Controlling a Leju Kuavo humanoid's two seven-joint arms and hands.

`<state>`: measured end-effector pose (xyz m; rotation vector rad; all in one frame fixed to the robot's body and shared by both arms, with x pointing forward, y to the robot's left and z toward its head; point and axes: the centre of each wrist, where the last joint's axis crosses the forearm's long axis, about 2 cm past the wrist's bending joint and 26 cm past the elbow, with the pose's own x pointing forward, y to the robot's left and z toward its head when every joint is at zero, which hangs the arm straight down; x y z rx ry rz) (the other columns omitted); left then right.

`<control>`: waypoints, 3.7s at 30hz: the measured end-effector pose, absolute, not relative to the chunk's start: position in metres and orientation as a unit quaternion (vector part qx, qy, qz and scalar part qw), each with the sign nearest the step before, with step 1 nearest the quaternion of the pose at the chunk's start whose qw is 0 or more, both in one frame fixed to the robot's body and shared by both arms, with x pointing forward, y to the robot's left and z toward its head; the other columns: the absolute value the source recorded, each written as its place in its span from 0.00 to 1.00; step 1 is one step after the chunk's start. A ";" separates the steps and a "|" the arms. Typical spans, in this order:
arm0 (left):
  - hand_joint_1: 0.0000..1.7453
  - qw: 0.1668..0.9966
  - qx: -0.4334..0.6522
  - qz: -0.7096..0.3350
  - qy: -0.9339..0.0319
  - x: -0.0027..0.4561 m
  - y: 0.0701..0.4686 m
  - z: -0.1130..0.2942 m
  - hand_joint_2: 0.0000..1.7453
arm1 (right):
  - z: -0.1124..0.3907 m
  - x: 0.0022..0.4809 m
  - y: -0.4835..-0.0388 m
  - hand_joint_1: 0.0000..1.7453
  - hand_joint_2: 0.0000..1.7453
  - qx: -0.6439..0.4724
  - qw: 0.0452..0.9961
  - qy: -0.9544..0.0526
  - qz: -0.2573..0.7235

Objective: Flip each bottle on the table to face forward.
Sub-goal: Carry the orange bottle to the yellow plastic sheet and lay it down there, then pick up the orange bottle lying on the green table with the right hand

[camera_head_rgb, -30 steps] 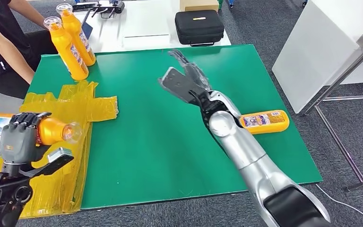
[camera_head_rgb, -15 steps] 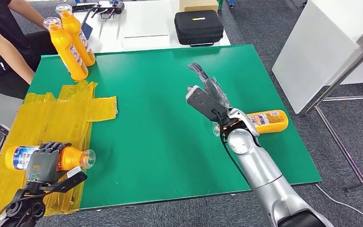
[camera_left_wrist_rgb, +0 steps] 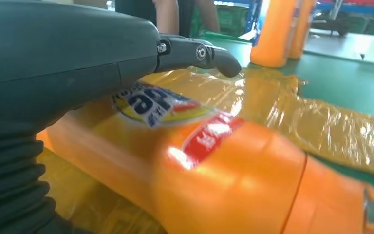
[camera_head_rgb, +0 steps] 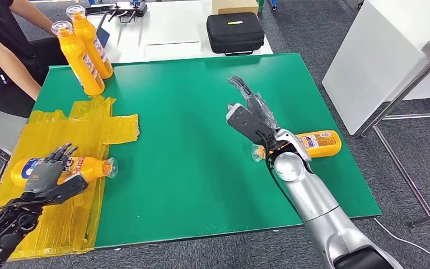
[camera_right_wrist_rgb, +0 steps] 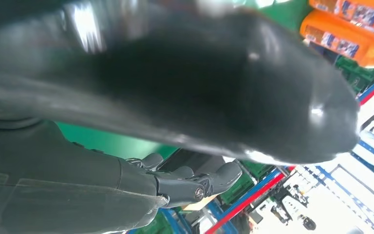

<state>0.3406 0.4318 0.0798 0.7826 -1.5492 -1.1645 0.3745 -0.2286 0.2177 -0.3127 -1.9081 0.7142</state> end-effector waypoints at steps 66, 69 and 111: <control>0.00 0.368 0.006 0.034 -0.929 0.233 0.319 0.160 0.00 | 0.202 0.305 -0.515 0.00 1.00 -0.458 0.465 -0.411 0.637; 0.00 0.368 0.008 0.035 -0.929 0.235 0.318 0.160 0.00 | 0.192 0.316 -0.508 0.00 1.00 -0.447 0.469 -0.407 0.644; 0.00 0.352 0.091 0.116 -0.924 0.182 0.343 0.166 0.00 | 0.276 0.481 -0.413 0.00 1.00 -0.260 0.539 -0.360 0.716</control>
